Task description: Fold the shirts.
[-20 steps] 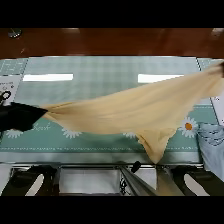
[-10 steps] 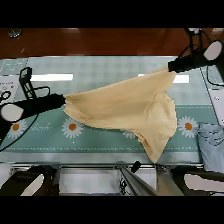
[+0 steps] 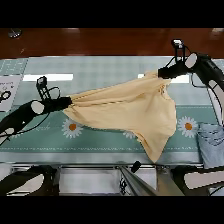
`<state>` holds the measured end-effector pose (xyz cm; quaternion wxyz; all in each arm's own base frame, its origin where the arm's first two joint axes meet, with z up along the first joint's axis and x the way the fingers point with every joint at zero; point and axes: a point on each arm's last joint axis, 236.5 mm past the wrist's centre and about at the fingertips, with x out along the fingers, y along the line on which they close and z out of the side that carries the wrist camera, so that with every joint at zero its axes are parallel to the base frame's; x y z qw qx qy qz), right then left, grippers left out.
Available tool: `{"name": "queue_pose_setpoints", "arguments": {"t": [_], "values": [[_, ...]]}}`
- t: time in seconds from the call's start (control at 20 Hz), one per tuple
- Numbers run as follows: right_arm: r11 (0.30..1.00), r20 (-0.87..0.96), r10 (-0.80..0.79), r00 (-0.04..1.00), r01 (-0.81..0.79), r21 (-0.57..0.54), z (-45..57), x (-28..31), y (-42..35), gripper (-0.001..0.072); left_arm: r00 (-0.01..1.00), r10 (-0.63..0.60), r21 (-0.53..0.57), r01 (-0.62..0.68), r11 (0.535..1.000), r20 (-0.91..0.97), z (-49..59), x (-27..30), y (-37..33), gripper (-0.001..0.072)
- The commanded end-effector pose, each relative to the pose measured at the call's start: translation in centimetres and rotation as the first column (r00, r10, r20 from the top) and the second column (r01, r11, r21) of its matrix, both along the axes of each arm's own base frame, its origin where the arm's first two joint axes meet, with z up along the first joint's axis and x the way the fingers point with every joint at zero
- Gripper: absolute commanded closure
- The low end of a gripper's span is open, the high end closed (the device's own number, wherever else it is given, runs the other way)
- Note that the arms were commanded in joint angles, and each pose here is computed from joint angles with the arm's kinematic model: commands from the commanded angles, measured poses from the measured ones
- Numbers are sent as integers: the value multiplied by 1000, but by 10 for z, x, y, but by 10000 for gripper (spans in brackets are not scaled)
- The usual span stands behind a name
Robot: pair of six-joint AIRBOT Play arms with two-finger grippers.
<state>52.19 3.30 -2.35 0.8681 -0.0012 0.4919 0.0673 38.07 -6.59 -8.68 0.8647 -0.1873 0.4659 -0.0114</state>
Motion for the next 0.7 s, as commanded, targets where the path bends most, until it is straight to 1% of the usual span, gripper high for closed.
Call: {"name": "queue_pose_setpoints", "arguments": {"t": [0.0,0.05,0.1,0.15,0.2,0.25,0.3,0.4,0.45,0.5,0.6,0.65], "values": [[1000,29,-4,1000,5,-23,19,-1,-6,325,1000,-1,-8,1,1000,-29,19,7,12,444],[998,61,6,998,-2,-70,36,-2,-14,325,999,-1,-4,1,1000,-41,34,10,23,296],[993,86,16,996,-6,-118,52,-5,-23,325,998,7,-15,-8,1000,-67,47,9,33,190],[984,107,28,994,-8,-178,68,-8,-33,324,994,16,-36,-20,999,-110,57,3,42,143],[973,109,33,993,-6,-230,77,-13,-45,323,987,16,-50,-25,998,-157,62,-6,49,141],[972,87,19,996,2,-235,78,-20,-52,300,979,21,-62,-34,998,-203,61,-16,56,133],[977,35,-12,999,19,-213,70,-30,-60,249,967,6,-69,-24,997,-256,55,-30,60,86],[991,-88,-80,993,70,-114,49,-53,-71,237,934,6,-94,-42,995,-356,32,-60,63,86],[994,-132,-94,987,87,-59,41,-60,-72,220,925,-32,-115,-13,993,-379,20,-73,57,86],[995,-161,-99,982,99,-7,36,-64,-74,220,920,-77,-165,14,986,-384,10,-82,44,86],[991,-182,-121,976,131,40,32,-68,-81,220,912,-104,-237,8,971,-396,-7,-93,27,88],[990,-184,-129,974,139,39,31,-69,-86,220,907,-99,-245,-5,969,-410,-17,-96,26,92]]}}
